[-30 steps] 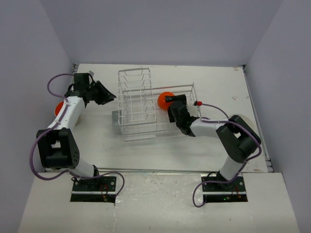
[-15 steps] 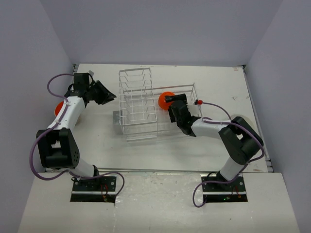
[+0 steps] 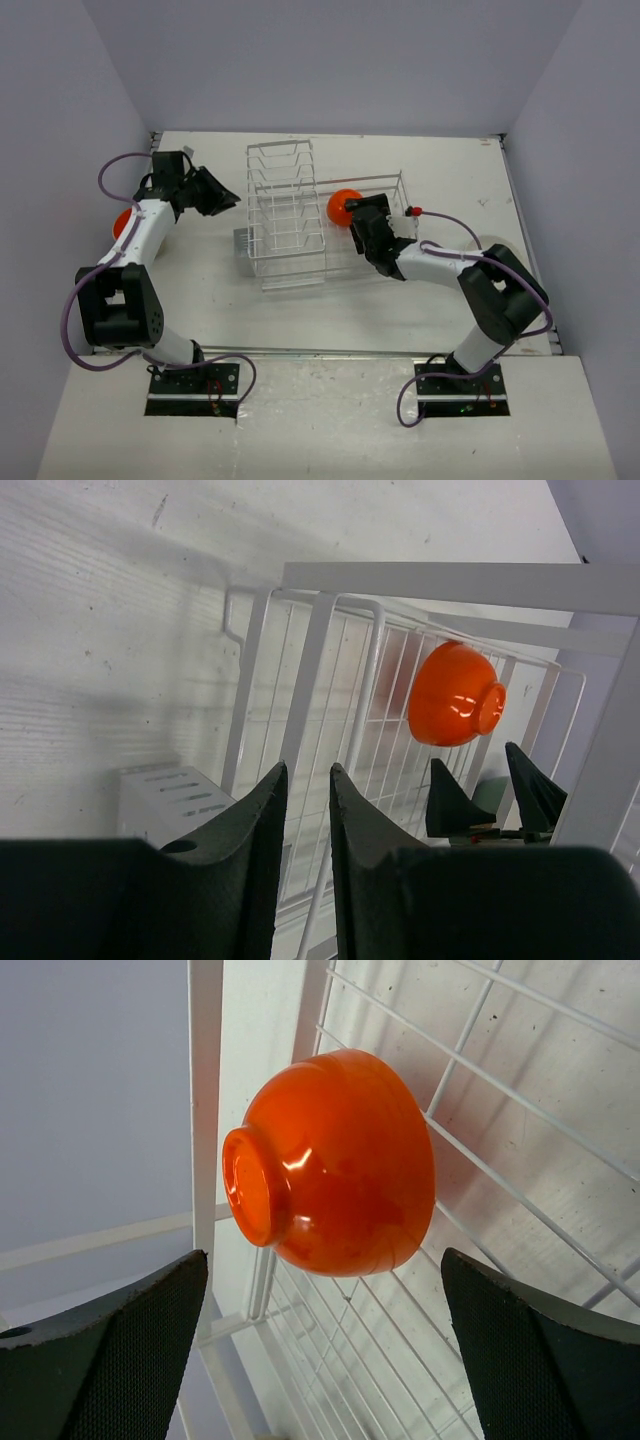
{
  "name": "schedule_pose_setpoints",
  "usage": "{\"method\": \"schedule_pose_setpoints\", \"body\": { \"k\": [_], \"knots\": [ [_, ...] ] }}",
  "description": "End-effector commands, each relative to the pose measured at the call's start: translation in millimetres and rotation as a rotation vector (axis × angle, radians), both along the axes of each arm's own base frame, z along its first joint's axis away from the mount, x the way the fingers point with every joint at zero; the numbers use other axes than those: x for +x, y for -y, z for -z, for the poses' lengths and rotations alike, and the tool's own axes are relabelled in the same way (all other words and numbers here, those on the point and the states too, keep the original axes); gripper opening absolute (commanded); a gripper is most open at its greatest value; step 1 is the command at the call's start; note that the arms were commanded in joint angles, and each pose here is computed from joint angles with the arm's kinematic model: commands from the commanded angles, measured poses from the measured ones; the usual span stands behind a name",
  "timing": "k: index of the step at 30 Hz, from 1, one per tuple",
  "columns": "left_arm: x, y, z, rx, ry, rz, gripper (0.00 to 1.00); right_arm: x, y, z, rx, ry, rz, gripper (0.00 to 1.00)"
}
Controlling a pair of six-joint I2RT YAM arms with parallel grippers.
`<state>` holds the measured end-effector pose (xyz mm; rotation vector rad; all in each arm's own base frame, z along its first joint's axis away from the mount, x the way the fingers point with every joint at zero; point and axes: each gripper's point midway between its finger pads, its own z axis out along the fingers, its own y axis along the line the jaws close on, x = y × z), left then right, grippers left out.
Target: Unload the bowls from the dish rack
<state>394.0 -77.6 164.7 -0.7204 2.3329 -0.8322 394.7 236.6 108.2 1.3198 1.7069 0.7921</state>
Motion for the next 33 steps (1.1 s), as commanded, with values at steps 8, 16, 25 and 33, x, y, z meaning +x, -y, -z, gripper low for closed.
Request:
{"method": "schedule_pose_setpoints", "body": {
  "k": [8, 16, 25, 33],
  "knots": [
    [1.2, 0.6, -6.5, -0.012, 0.041, 0.022, 0.25, 9.3, 9.4, 4.2, 0.002, 0.003, 0.088, 0.99],
    [3.7, 2.4, -5.7, -0.027, 0.04, 0.025, 0.25, 12.9, 4.4, 14.1, 0.016, -0.017, 0.092, 0.99],
    [7.8, 2.9, -4.6, -0.032, 0.037, 0.026, 0.25, 17.5, -1.8, 26.7, 0.011, -0.035, 0.083, 0.99],
    [7.0, 2.3, 3.4, -0.027, 0.02, 0.028, 0.25, 22.6, -7.9, 25.8, 0.009, 0.007, 0.052, 0.99]
  ]
}}
